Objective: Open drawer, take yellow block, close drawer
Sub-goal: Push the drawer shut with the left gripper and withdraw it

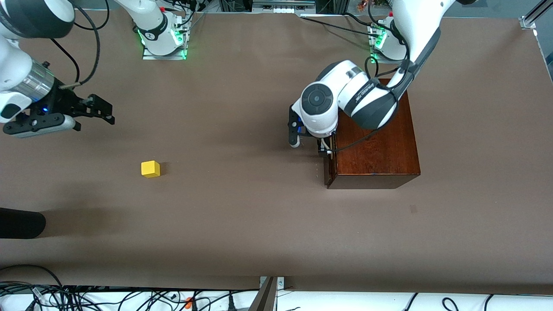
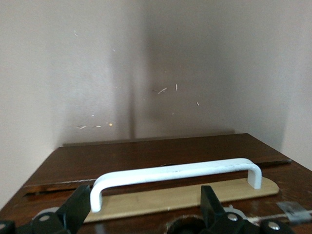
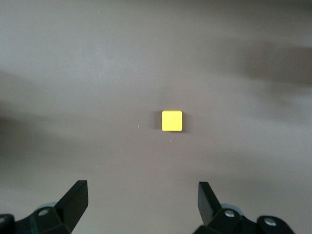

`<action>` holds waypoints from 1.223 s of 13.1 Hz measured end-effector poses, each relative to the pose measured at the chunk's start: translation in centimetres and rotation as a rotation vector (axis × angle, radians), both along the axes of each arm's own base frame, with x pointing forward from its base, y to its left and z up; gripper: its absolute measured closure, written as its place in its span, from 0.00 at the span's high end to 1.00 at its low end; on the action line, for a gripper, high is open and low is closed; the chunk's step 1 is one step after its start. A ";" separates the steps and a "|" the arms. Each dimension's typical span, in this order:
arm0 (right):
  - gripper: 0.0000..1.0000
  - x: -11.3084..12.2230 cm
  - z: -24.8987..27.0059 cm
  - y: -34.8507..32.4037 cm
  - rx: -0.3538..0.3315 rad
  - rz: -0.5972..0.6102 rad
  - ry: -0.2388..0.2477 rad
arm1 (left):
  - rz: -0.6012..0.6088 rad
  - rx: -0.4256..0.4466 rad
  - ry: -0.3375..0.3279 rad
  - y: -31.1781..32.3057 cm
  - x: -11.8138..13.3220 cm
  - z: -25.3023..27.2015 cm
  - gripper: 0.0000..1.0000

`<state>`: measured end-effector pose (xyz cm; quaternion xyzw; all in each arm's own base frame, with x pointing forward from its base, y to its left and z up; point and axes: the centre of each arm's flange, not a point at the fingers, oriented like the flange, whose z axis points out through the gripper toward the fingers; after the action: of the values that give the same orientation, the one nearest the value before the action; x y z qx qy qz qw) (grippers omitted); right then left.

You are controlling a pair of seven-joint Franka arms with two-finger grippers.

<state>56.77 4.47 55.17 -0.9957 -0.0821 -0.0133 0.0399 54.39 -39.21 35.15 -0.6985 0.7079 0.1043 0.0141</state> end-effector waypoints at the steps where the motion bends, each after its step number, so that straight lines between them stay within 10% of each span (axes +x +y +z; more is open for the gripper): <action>1: 1.00 -0.3 0.1 -0.3 -0.001 -0.012 0.026 | 0.010 -0.012 -0.033 -0.3 -0.2 2.2 1.00; 7: 1.00 -0.8 1.8 -1.1 -0.026 -0.037 0.042 | 0.460 0.061 -0.096 5.1 -0.7 15.1 1.00; 16: 1.00 0.7 4.2 -1.2 -0.041 -0.038 -0.008 | 1.071 0.081 -0.198 24.6 5.0 26.1 1.00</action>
<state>57.47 3.26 59.37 -0.9977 -0.0638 -0.0163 0.0189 59.41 -14.63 61.29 -0.9666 0.2440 0.0579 0.0527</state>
